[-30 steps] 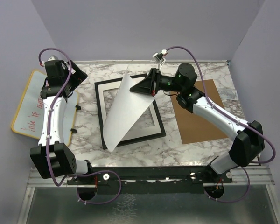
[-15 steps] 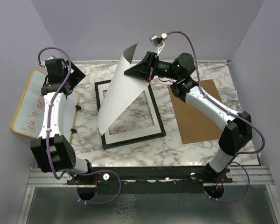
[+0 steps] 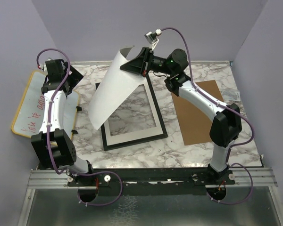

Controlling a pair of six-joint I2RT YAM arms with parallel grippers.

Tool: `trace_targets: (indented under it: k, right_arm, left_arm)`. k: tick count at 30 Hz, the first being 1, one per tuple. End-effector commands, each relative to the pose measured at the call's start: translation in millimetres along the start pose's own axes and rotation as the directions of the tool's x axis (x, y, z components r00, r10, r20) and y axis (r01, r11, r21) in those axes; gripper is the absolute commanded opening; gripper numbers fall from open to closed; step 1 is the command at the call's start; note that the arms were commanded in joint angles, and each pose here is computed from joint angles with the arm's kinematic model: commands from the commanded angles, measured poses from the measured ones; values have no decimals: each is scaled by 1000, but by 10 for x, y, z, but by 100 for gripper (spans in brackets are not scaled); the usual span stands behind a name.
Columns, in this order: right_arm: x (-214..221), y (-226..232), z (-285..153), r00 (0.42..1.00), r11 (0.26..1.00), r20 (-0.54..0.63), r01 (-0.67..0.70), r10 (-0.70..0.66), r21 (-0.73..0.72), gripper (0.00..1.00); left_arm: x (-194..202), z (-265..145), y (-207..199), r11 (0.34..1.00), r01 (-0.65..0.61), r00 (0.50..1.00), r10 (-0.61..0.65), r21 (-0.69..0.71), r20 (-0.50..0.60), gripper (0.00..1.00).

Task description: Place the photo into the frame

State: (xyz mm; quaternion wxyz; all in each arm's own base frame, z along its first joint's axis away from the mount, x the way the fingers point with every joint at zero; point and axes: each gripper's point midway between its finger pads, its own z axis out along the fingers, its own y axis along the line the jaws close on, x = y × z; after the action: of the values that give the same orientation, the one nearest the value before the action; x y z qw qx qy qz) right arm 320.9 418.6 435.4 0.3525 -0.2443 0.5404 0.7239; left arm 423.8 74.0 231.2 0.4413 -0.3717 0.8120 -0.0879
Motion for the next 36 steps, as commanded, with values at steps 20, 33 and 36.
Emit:
trace_targets:
  k: [20, 33, 36]
  right_arm:
    - [1396, -1515, -1544, 959, 842, 107, -283, 263, 459, 1]
    - [1552, -2070, -2110, 942, 633, 288, -330, 172, 700, 1]
    - [1623, -2136, -2240, 933, 589, 324, -352, 158, 727, 1]
  left_arm:
    - [337, 147, 83, 999, 33, 996, -30, 34, -90, 98]
    - [741, 202, 191, 997, 39, 980, -26, 61, -200, 98]
    - [911, 254, 232, 996, 55, 969, -37, 69, -245, 97]
